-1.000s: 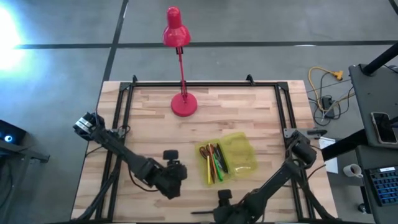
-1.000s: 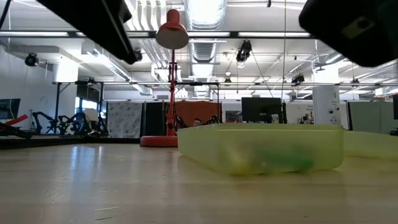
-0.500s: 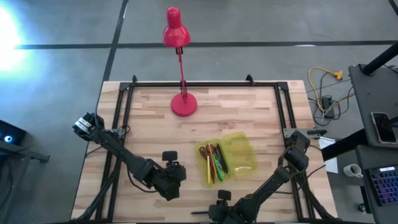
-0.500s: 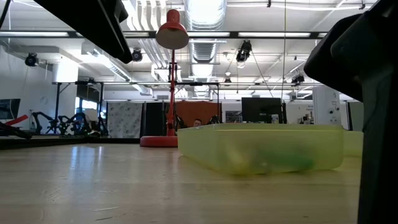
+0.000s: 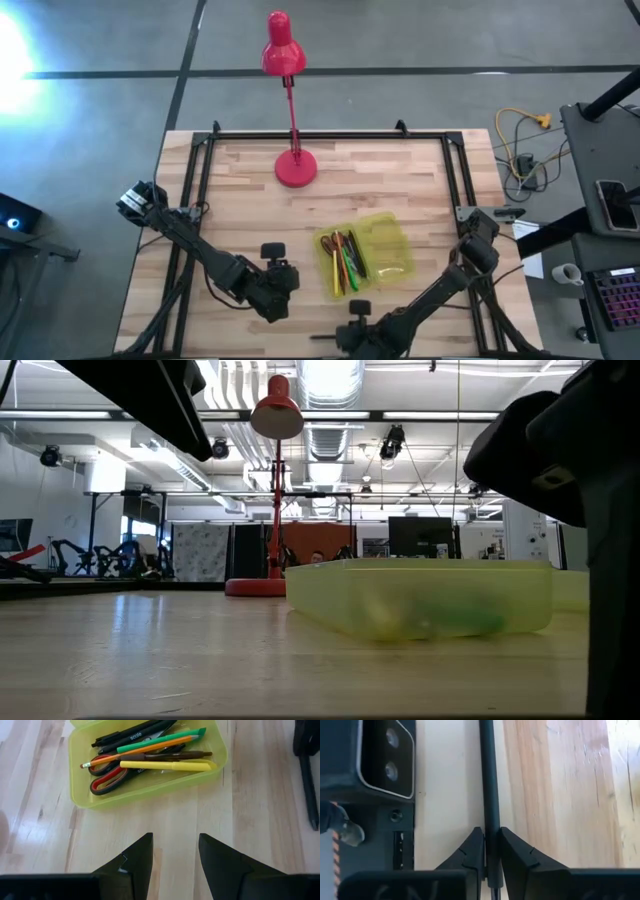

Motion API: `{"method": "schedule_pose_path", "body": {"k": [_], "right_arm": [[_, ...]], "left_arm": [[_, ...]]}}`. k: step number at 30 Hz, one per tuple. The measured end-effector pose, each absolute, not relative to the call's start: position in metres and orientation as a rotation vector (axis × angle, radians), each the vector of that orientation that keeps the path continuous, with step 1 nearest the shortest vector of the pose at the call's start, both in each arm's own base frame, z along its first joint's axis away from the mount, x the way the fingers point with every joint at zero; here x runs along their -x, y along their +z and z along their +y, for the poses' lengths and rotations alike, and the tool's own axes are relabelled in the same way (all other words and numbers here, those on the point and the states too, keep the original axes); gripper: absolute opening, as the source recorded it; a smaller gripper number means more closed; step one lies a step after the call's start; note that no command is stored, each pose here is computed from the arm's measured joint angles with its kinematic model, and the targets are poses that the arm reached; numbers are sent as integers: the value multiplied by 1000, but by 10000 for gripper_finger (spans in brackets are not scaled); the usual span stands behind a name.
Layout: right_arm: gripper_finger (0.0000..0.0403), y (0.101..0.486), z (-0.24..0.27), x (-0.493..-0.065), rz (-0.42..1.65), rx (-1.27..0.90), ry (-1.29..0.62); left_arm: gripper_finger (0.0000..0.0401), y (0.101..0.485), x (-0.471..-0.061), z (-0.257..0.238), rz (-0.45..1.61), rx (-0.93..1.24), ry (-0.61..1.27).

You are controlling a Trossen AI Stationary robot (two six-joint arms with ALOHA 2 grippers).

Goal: Pick & place school supplies into a supply box
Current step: Put the black pen into the yellow supply box

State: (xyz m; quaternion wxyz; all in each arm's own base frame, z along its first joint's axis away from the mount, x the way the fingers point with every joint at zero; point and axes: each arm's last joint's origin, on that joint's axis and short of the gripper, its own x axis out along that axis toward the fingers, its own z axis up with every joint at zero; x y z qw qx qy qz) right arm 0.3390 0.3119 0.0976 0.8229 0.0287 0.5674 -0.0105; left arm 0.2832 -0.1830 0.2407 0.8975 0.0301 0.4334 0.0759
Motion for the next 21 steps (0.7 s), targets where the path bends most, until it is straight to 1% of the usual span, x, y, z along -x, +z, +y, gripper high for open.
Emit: {"method": "schedule_pose_path", "body": {"k": [3, 5, 7, 9, 12, 14, 16, 21], "right_arm": [[35, 112, 313, -333, 1210, -115, -49], [34, 124, 312, -324, 1205, -156, -126], [33, 135, 308, -312, 1201, -201, -258], [33, 148, 303, -296, 1182, -255, -433], [32, 176, 293, -276, 1082, -418, -690], [32, 187, 285, -269, 989, -516, -835], [33, 192, 279, -267, 943, -590, -896], [33, 204, 258, -275, 885, -665, -943]], "left_arm": [[143, 241, -283, -183, 895, -61, 157], [143, 241, -283, -183, 896, -61, 157], [143, 241, -284, -183, 895, -60, 157], [143, 241, -284, -183, 895, -60, 157], [143, 241, -284, -183, 892, -58, 157], [143, 242, -284, -183, 887, -57, 158], [143, 242, -285, -184, 879, -53, 158], [143, 243, -285, -184, 872, -47, 158]]}}
